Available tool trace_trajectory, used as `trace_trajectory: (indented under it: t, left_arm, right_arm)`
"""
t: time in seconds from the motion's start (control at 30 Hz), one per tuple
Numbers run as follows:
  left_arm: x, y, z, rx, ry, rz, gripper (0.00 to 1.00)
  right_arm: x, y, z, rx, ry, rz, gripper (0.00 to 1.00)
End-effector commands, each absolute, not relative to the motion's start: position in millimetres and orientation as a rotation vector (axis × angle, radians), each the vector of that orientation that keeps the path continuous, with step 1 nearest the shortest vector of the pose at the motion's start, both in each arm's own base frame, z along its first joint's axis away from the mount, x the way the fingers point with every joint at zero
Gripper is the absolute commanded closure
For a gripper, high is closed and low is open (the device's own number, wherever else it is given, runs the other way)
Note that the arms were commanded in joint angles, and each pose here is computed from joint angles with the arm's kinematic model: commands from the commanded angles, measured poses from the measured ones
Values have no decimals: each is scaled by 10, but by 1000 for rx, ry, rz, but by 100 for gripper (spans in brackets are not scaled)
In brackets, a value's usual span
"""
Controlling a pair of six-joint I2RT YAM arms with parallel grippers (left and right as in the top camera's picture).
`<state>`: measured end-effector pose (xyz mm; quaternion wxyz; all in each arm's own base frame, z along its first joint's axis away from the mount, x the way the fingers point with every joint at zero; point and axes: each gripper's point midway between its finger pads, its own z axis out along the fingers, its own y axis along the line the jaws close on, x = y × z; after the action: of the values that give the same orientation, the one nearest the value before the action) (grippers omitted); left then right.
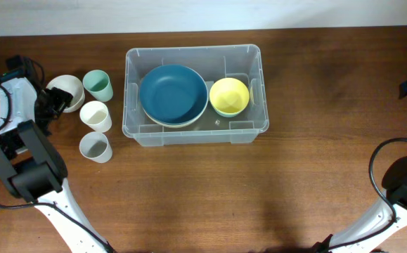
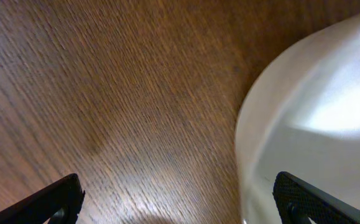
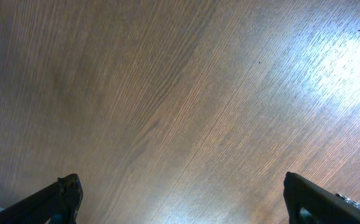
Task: Pack container
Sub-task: 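Grasp the white bowl's rim with the left gripper and lift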
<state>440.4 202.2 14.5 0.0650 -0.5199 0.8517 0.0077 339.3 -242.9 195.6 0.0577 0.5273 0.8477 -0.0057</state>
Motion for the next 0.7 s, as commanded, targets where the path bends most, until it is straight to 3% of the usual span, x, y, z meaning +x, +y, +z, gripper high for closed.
trace_trajectory:
  t: [0.0,0.17,0.23,0.4,0.5,0.67]
  left_arm:
    - [4402,2005,90,-1587,2571,8,1]
    - [4420,2014,92,-1583,2564,7,2]
    - [4430,2018,94,-1581,2560,6,10]
    - [4441,2023,94,-1578,2556,5,45]
    - [4449,2035,97,-1577,2550,5,56]
    - [4447,2123,102,-1591,2525,4,89]
  right_arm:
    - [3353,-2446,2017,1587,2561,-43,1]
    - [3353,-2446,2017,1587,2562,-43,1]
    - [3353,-2446,2017,1587,2562,-43,1]
    - [3353,-2446,2017,1587,2562,-43,1]
    - [3353,-2446,2017,1587,2561,-43,1]
    - [3353,-2446,2017,1587,2561,-43,1]
